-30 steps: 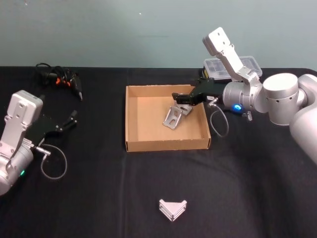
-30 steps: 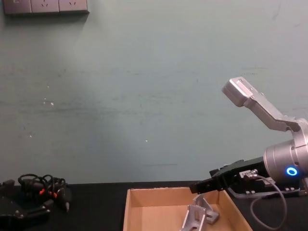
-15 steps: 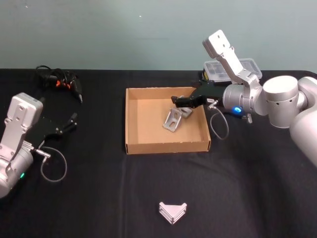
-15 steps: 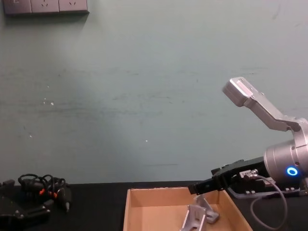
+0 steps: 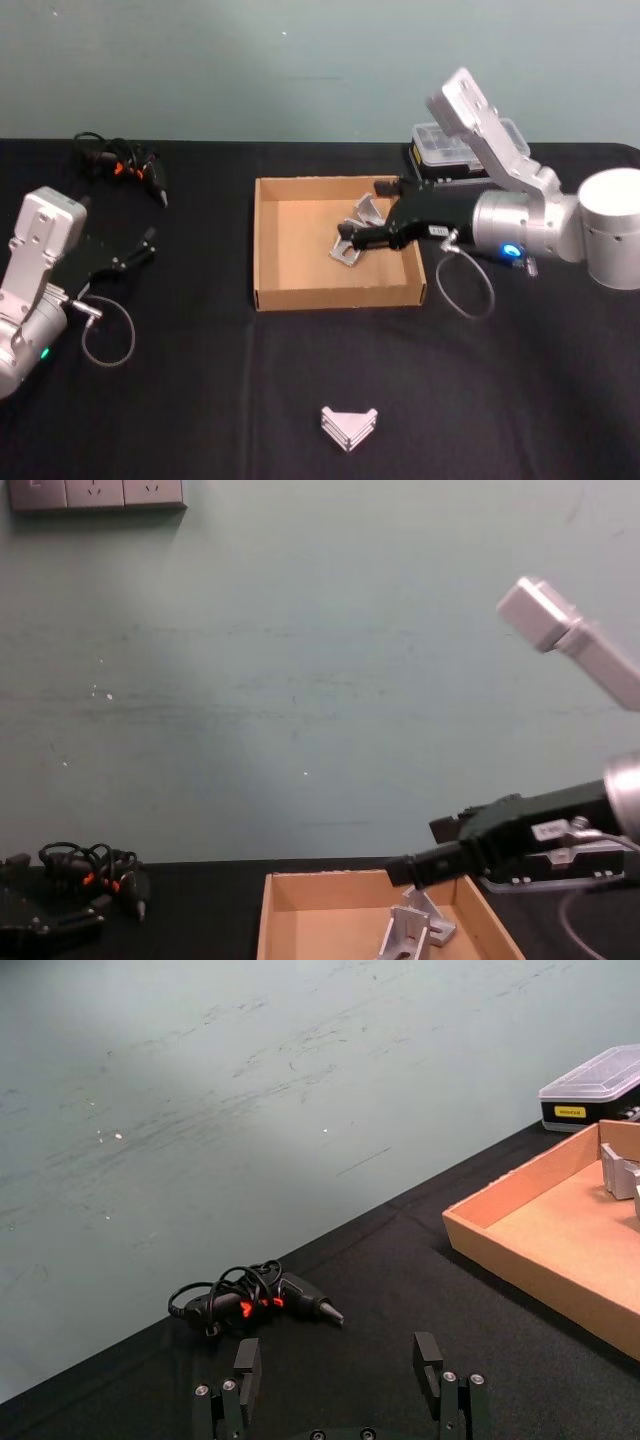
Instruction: Use one hand to pick up the angle iron from the table and place it into the box.
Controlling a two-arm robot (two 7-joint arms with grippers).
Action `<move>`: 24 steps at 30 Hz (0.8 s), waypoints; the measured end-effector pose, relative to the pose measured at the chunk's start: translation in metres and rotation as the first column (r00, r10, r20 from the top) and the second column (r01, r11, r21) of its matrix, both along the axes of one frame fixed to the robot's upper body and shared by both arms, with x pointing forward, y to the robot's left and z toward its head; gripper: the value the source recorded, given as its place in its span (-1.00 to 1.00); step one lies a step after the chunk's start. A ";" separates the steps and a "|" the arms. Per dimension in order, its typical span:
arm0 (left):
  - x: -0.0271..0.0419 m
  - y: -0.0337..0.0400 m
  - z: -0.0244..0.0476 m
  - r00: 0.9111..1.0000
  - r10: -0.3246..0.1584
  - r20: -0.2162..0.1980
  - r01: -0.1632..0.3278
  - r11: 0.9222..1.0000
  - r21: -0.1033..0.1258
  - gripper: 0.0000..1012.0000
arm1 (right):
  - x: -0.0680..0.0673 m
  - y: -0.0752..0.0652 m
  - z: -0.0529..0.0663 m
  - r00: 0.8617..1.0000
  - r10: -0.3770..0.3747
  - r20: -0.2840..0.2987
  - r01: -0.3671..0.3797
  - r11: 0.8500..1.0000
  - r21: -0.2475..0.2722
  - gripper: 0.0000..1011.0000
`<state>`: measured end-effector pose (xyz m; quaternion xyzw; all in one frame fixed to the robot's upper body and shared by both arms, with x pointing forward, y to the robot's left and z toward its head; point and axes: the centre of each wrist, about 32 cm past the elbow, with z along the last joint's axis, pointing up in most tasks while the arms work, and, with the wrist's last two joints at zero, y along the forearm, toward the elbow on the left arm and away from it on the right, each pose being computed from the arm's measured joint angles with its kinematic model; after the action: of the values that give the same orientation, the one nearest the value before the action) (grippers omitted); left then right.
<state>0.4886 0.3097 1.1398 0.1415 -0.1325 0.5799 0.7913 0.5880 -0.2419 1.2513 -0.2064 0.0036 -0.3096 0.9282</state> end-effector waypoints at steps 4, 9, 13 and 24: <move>0.0000 0.0000 0.0000 1.000 0.000 0.000 0.000 1.000 0.000 0.98 | -0.036 -0.007 0.005 0.997 0.070 -0.020 -0.070 0.997 0.013 0.99; 0.0000 0.0000 0.0000 1.000 0.000 0.000 0.000 1.000 0.000 0.98 | -0.068 -0.011 0.007 0.990 0.136 -0.050 -0.135 0.991 0.023 0.99; 0.0000 0.0000 0.0000 1.000 0.000 0.000 0.000 1.000 0.000 0.98 | -0.092 -0.013 0.006 0.979 0.188 -0.075 -0.187 0.982 0.021 0.99; 0.0000 0.0000 0.0000 1.000 0.000 0.000 0.000 1.000 0.000 0.98 | -0.113 -0.024 -0.007 0.930 0.335 -0.148 -0.344 0.938 -0.035 0.99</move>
<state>0.4886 0.3097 1.1398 0.1415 -0.1324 0.5799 0.7913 0.4752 -0.2661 1.2448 -0.2530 0.0236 -0.1292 0.9585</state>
